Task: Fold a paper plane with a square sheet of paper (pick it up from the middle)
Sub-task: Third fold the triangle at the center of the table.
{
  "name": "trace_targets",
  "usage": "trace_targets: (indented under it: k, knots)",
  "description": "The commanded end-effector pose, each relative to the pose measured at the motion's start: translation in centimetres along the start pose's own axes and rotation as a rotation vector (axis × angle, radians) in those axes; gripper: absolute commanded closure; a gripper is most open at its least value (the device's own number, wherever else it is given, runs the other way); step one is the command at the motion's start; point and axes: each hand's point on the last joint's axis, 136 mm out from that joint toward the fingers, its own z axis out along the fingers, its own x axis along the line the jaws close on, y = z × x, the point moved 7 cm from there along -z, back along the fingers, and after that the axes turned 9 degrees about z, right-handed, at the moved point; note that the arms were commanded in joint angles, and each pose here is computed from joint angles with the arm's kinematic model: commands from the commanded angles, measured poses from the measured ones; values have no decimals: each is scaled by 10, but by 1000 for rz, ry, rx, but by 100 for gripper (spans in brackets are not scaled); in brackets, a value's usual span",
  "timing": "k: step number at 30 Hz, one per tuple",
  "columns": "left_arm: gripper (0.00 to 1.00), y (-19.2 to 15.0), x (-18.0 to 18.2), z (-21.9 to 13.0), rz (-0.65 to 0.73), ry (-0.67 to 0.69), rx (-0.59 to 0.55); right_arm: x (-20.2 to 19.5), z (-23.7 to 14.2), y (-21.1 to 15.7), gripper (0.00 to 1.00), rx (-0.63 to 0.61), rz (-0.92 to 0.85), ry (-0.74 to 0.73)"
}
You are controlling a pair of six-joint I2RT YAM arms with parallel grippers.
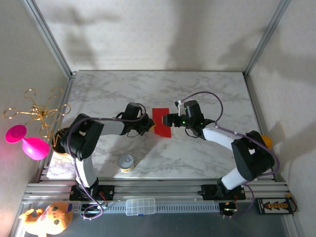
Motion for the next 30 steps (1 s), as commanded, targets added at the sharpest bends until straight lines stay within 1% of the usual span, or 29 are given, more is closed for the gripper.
trace_targets:
  k: [1, 4, 8, 11, 15, 17, 20, 26, 28, 30]
  knots:
    - [98, 4, -10, -10, -24, -19, -23, 8, 2, -9, 19, -13, -182, -3]
    - [98, 3, -7, -7, -32, -14, -9, 20, 11, -22, 19, 34, -231, 13]
    - [98, 2, -5, -5, -41, -8, -2, 39, 20, -44, 20, 53, -350, -7]
    - [98, 3, -5, -5, -42, -6, 1, 42, 24, -56, 22, 21, -453, -77]
    - [97, 2, -5, -5, -41, -5, 5, 38, 29, -68, 27, -18, -575, -136]
    - [97, 2, -5, -5, -41, -4, 4, 35, 30, -72, 26, -47, -632, -164]
    - [97, 1, -5, -5, -40, -3, 5, 35, 29, -81, 24, -89, -736, -152]
    - [97, 1, -3, -5, -45, -3, 4, 35, 35, -82, 24, -99, -773, -153]
    - [97, 1, -4, -5, -46, -4, 5, 34, 37, -82, 27, -104, -777, -163]
    - [97, 1, -4, -6, -46, -6, 4, 33, 39, -82, 32, -103, -785, -173]
